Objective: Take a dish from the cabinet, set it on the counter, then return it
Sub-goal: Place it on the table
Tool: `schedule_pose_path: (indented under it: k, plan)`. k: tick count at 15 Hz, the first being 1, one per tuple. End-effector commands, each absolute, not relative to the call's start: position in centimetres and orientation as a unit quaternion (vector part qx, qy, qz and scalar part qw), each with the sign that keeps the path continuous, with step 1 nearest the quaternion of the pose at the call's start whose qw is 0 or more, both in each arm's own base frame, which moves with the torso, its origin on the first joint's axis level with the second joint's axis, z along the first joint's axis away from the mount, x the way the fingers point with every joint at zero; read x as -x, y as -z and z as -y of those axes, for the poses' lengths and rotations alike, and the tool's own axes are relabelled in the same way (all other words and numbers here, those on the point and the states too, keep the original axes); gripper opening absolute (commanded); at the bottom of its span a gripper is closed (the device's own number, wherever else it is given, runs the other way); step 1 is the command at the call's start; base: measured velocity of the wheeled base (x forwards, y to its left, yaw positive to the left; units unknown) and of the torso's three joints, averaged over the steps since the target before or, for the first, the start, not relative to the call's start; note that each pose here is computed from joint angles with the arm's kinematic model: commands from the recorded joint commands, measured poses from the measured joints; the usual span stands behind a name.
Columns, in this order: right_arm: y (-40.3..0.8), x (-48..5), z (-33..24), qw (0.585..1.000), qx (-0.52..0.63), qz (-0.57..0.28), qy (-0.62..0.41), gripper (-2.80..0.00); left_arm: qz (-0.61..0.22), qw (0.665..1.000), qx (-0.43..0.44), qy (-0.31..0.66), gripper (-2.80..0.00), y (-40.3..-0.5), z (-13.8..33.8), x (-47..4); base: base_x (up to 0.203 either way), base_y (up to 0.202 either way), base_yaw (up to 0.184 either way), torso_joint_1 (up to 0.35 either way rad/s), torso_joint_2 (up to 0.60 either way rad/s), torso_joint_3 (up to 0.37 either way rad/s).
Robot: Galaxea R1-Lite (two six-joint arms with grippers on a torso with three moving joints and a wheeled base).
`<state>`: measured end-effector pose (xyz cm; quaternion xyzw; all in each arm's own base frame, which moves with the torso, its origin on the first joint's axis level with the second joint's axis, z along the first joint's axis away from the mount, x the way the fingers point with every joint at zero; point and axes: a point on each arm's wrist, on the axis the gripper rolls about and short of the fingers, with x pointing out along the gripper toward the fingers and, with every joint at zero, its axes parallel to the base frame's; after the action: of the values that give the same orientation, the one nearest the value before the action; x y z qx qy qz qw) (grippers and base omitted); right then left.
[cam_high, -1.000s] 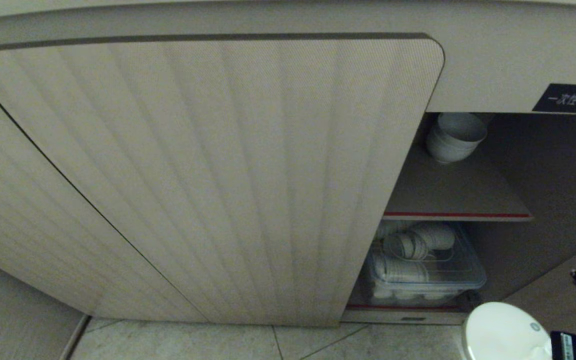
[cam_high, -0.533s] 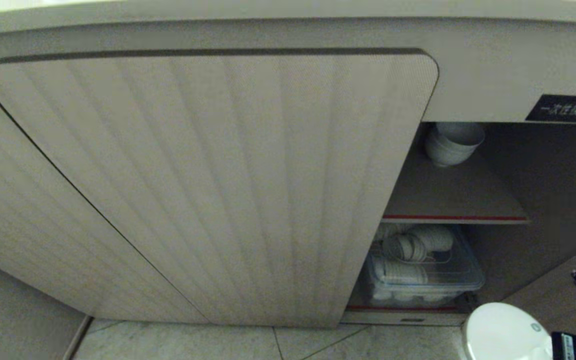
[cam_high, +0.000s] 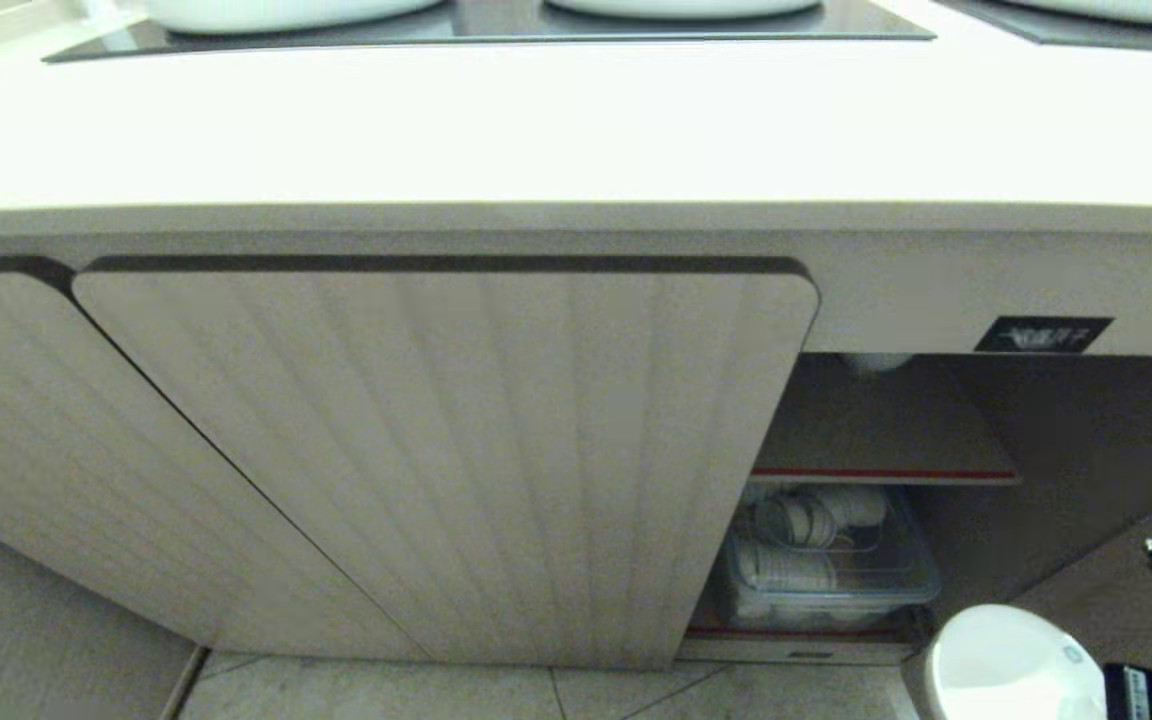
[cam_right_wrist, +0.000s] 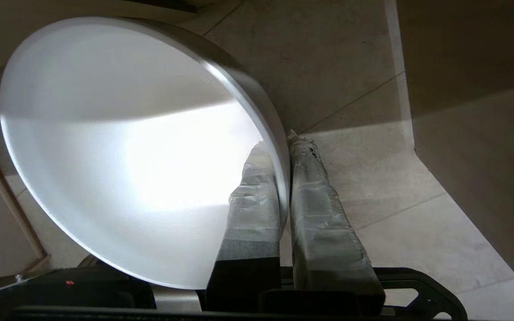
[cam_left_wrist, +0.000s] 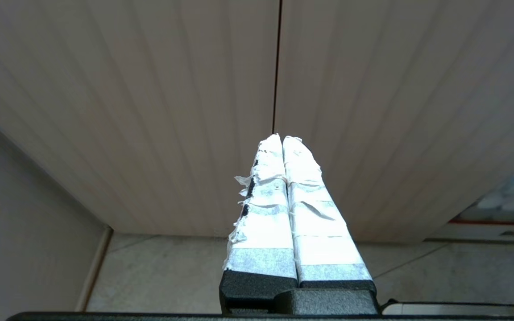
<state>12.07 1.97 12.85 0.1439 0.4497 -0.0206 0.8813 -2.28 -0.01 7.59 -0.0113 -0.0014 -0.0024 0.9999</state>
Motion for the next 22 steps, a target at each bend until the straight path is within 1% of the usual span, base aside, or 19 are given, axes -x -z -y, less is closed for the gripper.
schedule_pose_path:
  k: [1, 11, 22]
  plan:
    - [-12.86, -12.07, -1.97, 0.881, -0.145, -0.450, 0.021, -2.80, 0.002, 1.000, 0.012, 0.002, -2.80, -7.58, 0.01, 2.28, 0.000, 0.000, 0.000, 0.183, -0.47, -0.291]
    - [-12.99, -12.18, -1.99, 0.882, -0.146, -0.447, 0.021, -2.80, 0.002, 1.000, 0.012, 0.002, -2.80, -7.58, 0.01, 2.28, 0.000, 0.000, 0.000, 0.204, -0.48, -0.284]
    - [-12.89, -12.06, -1.97, 0.881, -0.148, -0.448, 0.022, -2.80, 0.002, 1.000, 0.012, 0.002, -2.80, -7.58, 0.01, 2.28, 0.000, 0.000, 0.000, 0.257, -0.55, -0.298]
